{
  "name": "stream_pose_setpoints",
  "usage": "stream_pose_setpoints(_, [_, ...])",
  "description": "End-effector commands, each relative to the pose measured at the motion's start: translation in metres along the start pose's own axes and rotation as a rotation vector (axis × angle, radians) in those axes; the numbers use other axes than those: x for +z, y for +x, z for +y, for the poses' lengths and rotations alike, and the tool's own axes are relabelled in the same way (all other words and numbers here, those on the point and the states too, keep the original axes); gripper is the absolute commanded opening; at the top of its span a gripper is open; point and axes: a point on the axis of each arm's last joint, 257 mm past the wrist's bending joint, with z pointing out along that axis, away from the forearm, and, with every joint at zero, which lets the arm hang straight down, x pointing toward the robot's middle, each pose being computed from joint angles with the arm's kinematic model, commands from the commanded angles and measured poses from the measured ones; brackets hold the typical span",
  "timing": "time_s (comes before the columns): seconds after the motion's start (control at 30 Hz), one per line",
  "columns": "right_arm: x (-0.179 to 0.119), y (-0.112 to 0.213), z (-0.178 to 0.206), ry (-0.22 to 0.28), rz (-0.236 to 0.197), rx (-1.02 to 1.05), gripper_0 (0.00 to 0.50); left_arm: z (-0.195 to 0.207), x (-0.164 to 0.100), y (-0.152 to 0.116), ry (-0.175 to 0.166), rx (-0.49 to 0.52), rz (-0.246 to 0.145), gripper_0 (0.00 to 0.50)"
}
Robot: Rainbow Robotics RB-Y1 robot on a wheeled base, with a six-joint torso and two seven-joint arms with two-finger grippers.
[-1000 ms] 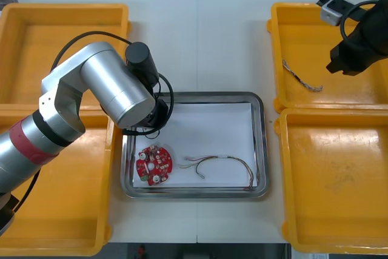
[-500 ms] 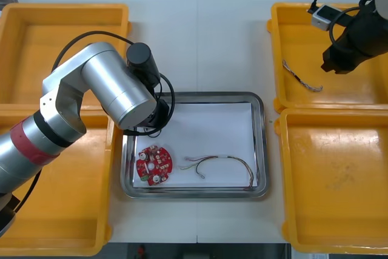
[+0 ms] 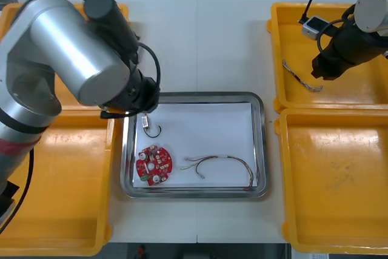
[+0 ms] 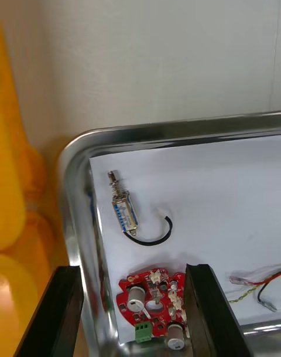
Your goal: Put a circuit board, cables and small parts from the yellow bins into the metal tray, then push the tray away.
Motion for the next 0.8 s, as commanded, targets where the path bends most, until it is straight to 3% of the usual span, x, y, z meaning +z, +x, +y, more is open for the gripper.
stream_pose_setpoints(0.03, [-0.006,-0.029,0.003,0.019,-0.057,-0.043,0.500,0.014,-0.034,-0.027,0.031,0.083,-0.049,0.500])
stream_pose_setpoints(0.2, [0.007,-0.024,0.006,0.034,-0.057,-0.035,0.500,0.047,-0.048,-0.055,0.011,0.119,-0.069,0.500])
stream_pose_setpoints(0.43, [0.025,-0.017,0.009,0.057,-0.074,-0.027,0.500,0.094,-0.048,-0.076,-0.039,0.181,-0.041,0.500])
stream_pose_setpoints(0.57, [0.033,-0.013,0.013,0.057,-0.076,-0.019,0.500,0.108,-0.046,-0.092,-0.044,0.204,-0.048,0.500])
stream_pose_setpoints(0.8, [0.041,-0.014,0.028,0.031,-0.083,-0.001,0.500,0.128,-0.037,-0.127,-0.037,0.231,-0.098,0.500])
